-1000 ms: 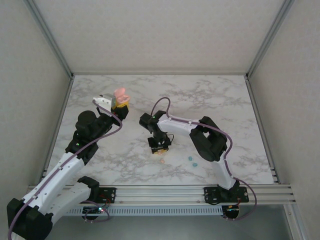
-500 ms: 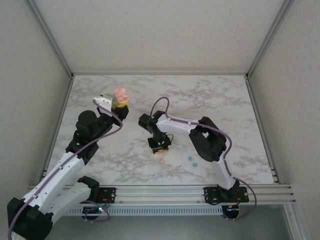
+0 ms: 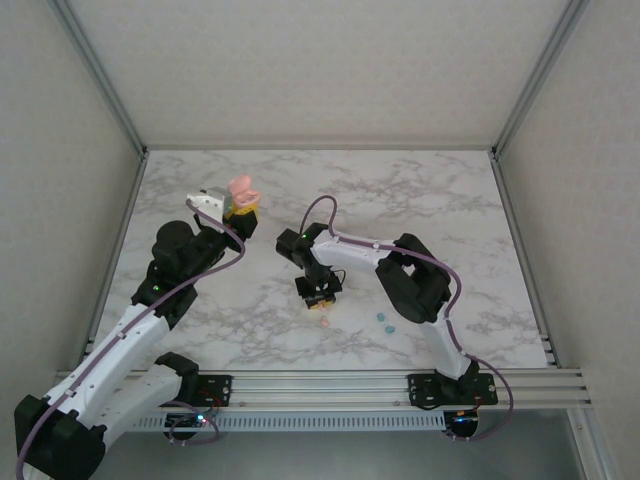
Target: Insert wireless bluetooth earbuds into charging case
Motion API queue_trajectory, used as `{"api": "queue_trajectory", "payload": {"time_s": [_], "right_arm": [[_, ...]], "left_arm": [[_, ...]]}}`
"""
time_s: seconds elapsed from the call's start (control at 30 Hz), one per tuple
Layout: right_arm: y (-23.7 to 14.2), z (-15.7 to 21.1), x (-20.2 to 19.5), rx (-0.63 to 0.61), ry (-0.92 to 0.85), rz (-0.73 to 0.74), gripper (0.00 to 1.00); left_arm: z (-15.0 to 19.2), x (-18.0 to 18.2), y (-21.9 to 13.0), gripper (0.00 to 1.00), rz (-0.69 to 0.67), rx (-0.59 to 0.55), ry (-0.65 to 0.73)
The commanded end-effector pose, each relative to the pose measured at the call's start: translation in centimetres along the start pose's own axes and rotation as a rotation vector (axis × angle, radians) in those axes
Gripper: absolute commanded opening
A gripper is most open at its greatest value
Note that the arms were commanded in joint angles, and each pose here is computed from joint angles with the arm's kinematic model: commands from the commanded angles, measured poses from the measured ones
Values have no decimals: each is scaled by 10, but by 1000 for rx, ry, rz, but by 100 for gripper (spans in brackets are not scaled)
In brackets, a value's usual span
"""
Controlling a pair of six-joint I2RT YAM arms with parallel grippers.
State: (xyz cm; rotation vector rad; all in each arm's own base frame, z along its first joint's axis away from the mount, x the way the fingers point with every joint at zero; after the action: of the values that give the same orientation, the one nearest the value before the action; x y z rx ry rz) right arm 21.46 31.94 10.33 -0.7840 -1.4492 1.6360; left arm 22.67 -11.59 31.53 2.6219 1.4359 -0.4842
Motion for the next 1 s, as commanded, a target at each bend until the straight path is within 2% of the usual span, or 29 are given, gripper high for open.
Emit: {"api": "queue_trajectory", "payload": {"time_s": [0.0, 0.13, 0.27, 0.53, 0.97], "right_arm": [[3, 3, -1, 10, 8, 50, 23], [-6, 1, -5, -23, 7, 36, 23], [-6, 0, -6, -14, 1, 40, 28], [-6, -5, -5, -14, -6, 39, 31], [0, -4, -5, 5, 2, 42, 28]], "left_arm": [[-7, 0, -2, 24, 3, -34, 12], [-7, 0, -2, 24, 3, -35, 11], [-7, -1, -2, 24, 3, -36, 11], [-6, 0, -2, 24, 2, -32, 9], [-5, 1, -2, 24, -2, -30, 13]]}}
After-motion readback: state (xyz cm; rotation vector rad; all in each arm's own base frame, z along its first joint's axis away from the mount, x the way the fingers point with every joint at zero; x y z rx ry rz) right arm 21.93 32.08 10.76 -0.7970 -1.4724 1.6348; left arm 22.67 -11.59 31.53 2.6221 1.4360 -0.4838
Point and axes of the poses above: each hand's point on the last joint's axis, 136 mm out from that joint toward the fingers, its own y axis out along the fingers, its own x axis along the line the jaws close on, z = x × y, the point moved 9 cm from there along -y, back along the fingers, and after that the axes turned 11 degrees about -y, right-handed, at the moved point
